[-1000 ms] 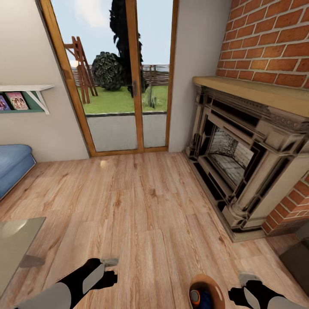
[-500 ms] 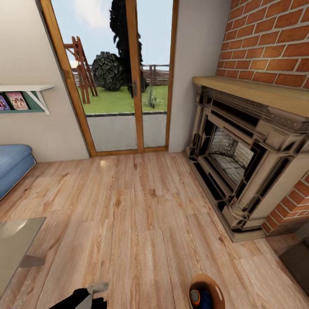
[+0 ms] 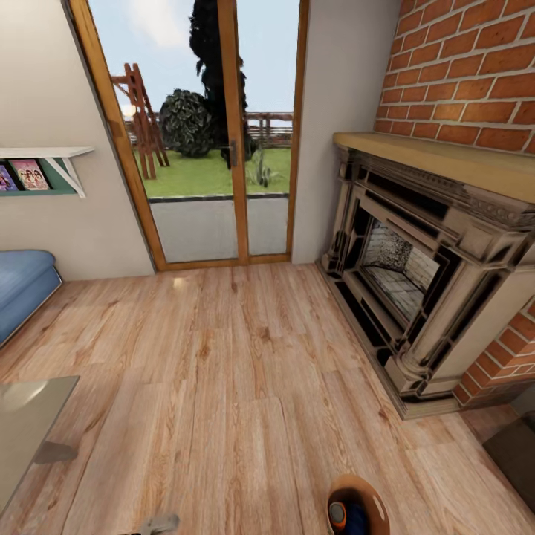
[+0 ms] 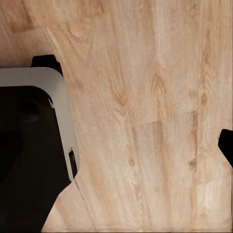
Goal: Put the three can of soda from the living room inside the tash can in the kitchen.
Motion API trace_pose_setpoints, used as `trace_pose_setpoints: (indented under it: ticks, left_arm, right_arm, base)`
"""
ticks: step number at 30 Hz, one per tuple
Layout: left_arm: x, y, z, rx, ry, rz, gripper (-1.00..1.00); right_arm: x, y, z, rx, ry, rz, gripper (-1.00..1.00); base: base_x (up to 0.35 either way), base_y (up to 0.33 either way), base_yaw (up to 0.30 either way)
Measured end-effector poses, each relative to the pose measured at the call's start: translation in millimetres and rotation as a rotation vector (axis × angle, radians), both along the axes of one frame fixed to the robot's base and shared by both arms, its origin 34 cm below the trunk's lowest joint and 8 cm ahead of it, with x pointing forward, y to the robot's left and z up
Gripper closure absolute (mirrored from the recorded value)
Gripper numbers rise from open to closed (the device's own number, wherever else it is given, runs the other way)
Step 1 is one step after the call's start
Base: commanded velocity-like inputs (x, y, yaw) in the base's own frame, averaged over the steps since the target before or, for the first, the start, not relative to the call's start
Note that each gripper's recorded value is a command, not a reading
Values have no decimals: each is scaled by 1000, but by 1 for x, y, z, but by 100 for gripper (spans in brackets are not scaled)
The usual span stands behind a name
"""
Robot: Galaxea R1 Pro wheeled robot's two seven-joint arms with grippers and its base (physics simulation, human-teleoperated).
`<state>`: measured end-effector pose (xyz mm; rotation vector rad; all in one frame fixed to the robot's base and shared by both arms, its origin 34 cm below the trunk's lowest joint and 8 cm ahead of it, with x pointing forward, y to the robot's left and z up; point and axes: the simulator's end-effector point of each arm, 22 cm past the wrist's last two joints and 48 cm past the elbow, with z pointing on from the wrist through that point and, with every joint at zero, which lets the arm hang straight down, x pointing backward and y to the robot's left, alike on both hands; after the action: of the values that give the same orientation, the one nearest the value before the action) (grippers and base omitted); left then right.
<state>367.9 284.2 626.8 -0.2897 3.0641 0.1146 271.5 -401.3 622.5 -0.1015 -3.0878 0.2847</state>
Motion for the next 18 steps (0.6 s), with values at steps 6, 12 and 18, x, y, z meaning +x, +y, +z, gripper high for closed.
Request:
trace_pose_setpoints:
  ticks: [6, 12, 18]
  left_arm:
    - [-21, 3, -4, 6, 21, 5, -100]
    - [-40, 4, -7, 8, 45, 6, -100]
    - [-89, 1, -13, 4, 108, 7, -100]
  right_arm:
    - [-20, -3, 0, -3, 40, 0, -100]
    - [-39, -2, -1, -4, 70, -1, -100]
    - [-56, 2, -2, 2, 95, -5, -100]
  base:
    - [0, 0, 0]
    - [0, 0, 0]
    - [0, 0, 0]
